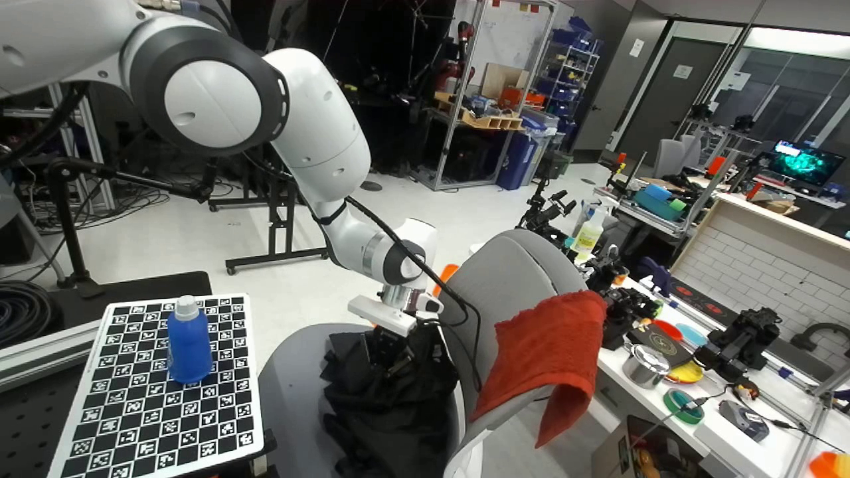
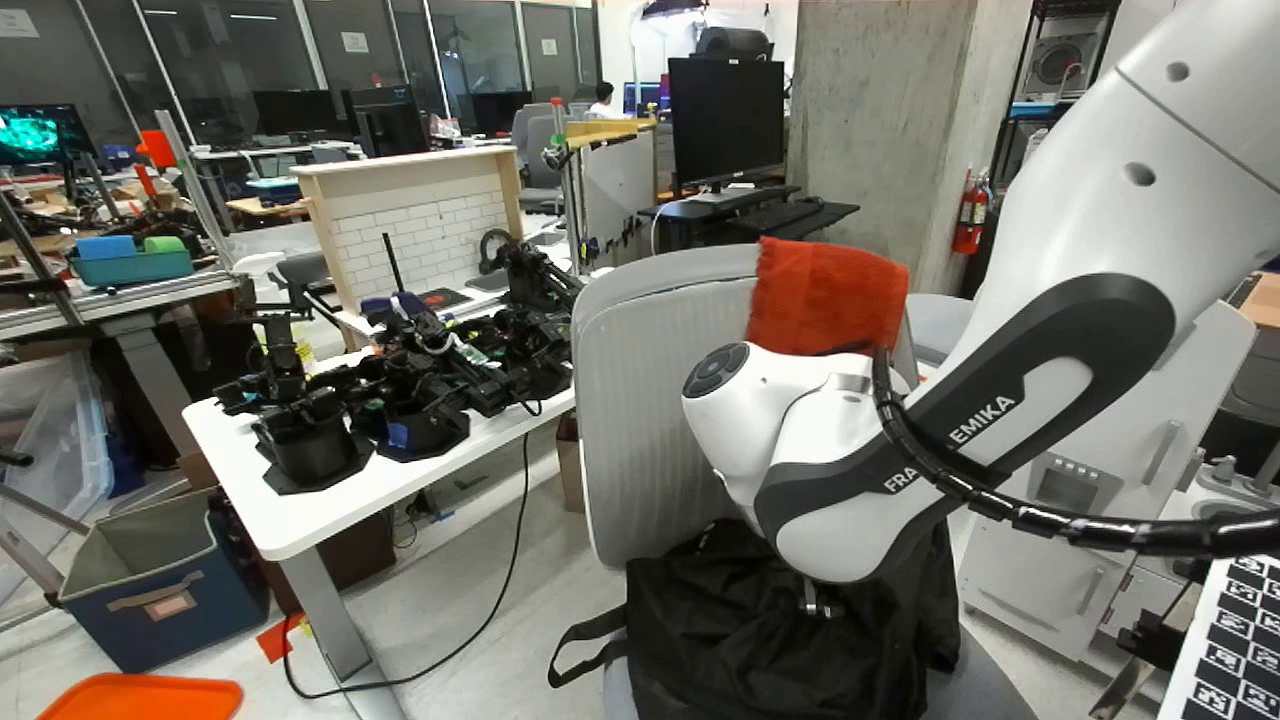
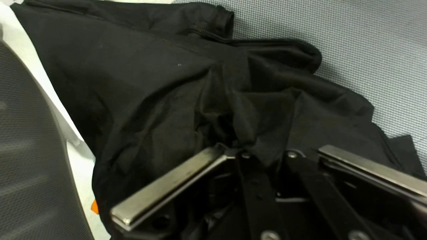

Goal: Put the cloth and the bag on the chair

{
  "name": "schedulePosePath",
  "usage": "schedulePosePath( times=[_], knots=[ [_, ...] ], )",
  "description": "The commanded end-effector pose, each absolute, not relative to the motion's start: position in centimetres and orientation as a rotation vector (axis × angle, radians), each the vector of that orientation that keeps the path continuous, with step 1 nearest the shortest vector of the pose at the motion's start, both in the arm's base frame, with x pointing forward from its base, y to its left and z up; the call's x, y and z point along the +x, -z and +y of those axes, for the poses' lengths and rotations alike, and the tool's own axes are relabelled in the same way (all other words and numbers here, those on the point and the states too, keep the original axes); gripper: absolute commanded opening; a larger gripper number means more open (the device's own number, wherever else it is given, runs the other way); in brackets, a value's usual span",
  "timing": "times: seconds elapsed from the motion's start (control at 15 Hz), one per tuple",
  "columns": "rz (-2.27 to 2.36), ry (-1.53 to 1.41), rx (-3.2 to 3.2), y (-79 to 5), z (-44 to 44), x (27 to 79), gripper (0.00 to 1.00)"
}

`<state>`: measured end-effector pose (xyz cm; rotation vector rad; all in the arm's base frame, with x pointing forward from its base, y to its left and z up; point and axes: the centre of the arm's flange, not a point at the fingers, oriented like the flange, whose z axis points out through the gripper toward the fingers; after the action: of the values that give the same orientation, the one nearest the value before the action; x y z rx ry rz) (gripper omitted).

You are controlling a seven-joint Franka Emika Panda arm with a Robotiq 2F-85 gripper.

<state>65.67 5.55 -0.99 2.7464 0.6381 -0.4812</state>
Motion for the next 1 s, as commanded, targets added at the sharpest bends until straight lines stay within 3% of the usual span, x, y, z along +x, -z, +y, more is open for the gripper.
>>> schedulePosePath(
  times=[0.0, 0.93],
  knots=[
    [0.707, 0.354, 2.731, -5.7, 8.3, 64.6, 0.02],
    [0.764, -0.057, 2.639, -28.5, 11.5, 67.9, 0.02]
  ],
)
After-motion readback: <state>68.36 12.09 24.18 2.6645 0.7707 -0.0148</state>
